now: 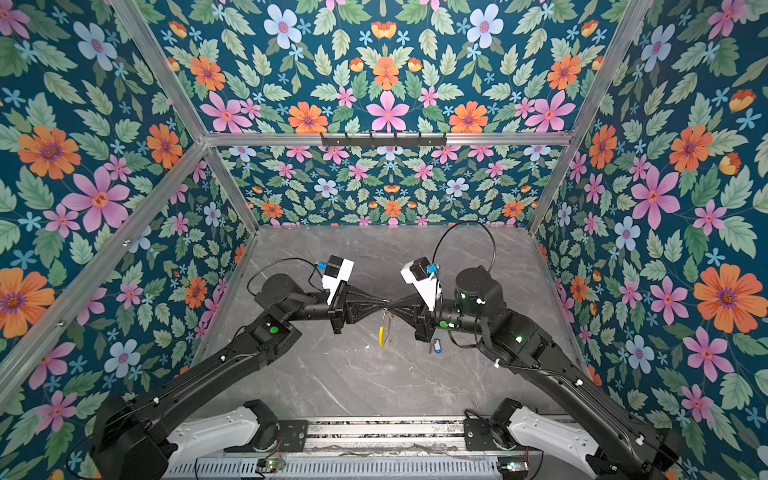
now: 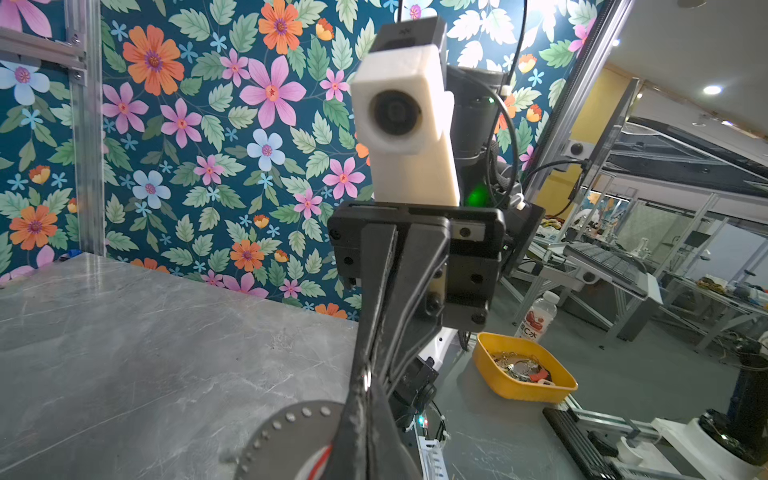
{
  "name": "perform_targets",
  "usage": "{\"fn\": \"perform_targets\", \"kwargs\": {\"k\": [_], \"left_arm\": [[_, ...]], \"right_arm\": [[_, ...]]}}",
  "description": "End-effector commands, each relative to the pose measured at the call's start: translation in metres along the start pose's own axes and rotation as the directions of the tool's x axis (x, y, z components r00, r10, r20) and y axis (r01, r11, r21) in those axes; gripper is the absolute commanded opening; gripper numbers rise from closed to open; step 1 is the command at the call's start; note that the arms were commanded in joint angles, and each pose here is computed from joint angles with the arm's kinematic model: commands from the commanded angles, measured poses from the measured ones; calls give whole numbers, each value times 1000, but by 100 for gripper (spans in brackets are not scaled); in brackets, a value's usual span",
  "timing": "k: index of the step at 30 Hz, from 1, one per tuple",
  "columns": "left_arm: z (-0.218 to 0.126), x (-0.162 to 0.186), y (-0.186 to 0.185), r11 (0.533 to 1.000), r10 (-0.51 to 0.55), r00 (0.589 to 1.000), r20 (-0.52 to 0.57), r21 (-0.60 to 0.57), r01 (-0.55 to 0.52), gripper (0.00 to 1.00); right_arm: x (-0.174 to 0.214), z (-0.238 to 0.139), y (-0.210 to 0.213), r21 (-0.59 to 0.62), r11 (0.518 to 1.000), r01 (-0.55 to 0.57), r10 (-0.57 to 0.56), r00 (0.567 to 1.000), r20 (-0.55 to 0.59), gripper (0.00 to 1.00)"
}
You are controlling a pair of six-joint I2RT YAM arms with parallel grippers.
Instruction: Remove the keys from the keyring
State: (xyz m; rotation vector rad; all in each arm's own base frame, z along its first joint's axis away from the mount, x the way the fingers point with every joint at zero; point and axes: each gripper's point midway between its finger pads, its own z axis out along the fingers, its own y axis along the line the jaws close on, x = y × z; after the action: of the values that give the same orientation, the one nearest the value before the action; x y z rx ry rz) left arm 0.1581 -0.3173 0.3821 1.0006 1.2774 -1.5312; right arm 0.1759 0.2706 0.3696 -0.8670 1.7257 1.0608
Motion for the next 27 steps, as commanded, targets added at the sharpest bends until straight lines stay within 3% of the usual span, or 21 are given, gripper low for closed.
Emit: {"fn": "perform_targets", "kwargs": {"k": [1, 5, 14, 19, 27], "left_arm": [[-4, -13, 7, 995, 55, 997, 53, -84, -51, 0], [-8, -21, 15, 980, 78, 994, 81, -189, -61, 0], [-17, -27, 35, 909, 125, 988, 88, -409, -78, 0], [-19, -27, 41, 882, 145, 986, 83, -462, -91, 0], [-19, -23, 40, 883, 156, 984, 84, -457, -102, 0]], "right_arm": [[-11, -9, -10, 83, 996, 35, -42, 996, 81, 30], [-15, -23, -21, 166, 986, 25, -53, 985, 166, 42], [-4, -25, -33, 219, 976, -10, -31, 983, 183, 50], [1, -21, -34, 207, 978, -19, -19, 984, 179, 52], [4, -19, -44, 250, 967, -47, 4, 985, 173, 54]]}}
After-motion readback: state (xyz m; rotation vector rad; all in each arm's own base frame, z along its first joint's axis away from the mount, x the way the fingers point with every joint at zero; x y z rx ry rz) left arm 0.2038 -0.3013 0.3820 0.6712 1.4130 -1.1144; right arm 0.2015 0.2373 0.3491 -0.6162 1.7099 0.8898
